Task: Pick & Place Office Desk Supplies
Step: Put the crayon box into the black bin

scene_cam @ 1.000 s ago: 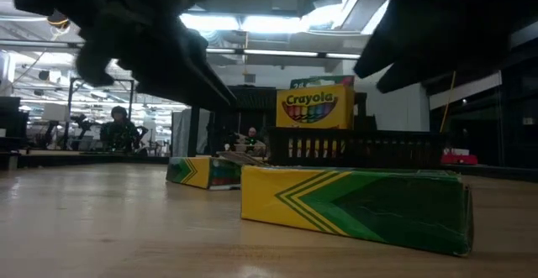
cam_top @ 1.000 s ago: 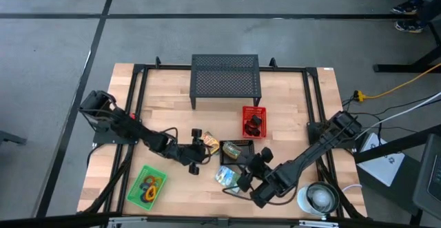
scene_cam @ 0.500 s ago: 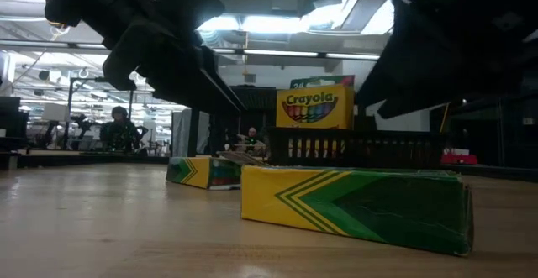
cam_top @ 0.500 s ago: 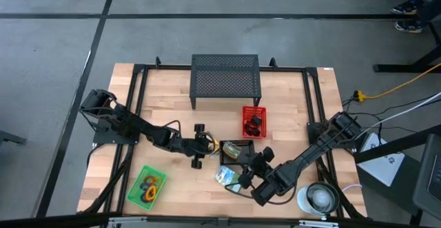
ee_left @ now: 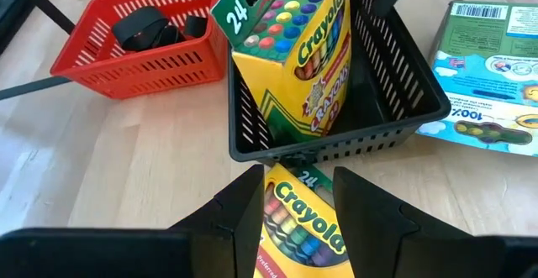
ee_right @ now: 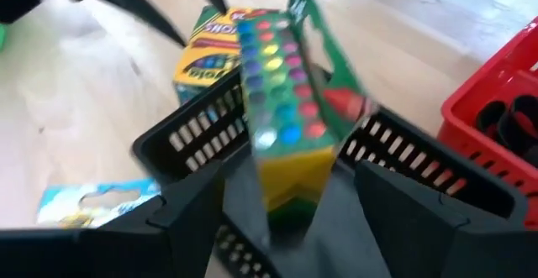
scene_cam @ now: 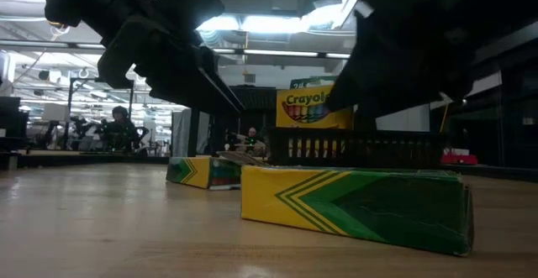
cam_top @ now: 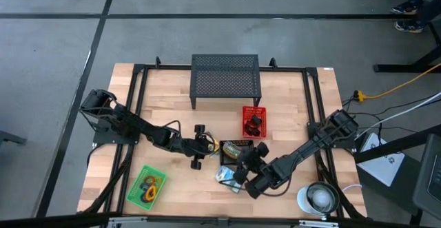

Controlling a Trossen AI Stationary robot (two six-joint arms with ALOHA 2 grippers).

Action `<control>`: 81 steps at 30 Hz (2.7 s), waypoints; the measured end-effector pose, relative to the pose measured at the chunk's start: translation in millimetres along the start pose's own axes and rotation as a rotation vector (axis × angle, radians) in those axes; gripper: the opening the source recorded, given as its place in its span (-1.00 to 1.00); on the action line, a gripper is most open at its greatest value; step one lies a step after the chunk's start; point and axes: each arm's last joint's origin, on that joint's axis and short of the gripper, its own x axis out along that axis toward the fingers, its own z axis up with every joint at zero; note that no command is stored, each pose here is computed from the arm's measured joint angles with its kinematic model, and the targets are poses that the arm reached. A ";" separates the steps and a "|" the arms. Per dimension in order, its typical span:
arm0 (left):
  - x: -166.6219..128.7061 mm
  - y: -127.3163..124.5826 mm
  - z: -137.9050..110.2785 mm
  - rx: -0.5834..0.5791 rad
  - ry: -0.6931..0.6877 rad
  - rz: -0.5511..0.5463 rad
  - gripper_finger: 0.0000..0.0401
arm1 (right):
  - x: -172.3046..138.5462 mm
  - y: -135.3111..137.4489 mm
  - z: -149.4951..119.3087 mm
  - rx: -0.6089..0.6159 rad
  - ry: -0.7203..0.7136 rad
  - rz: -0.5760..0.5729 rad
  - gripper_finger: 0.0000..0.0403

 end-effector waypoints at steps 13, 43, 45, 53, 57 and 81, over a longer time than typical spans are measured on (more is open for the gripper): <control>0.0 -0.6 -0.1 -0.005 0.001 -0.019 -0.30 | 13.8 1.2 5.6 0.069 0.008 0.006 -0.07; 0.0 -1.5 -0.1 0.061 -0.001 -0.051 -0.30 | -8.5 14.8 34.2 0.315 0.041 -0.057 -0.62; 0.0 -1.5 -0.1 0.071 -0.001 -0.051 -0.30 | -12.3 14.6 34.8 0.328 0.045 -0.071 -0.62; 1.1 1.8 -0.2 0.089 0.001 -0.043 -0.30 | -19.4 16.7 29.2 0.376 0.059 -0.071 -0.62; 2.2 4.6 -0.3 0.085 0.002 -0.048 -0.30 | -22.2 11.1 23.5 0.367 0.097 -0.120 -0.62; 2.8 5.6 -0.2 0.069 0.001 -0.074 -0.30 | -25.3 -6.0 19.7 0.362 0.183 -0.272 -0.62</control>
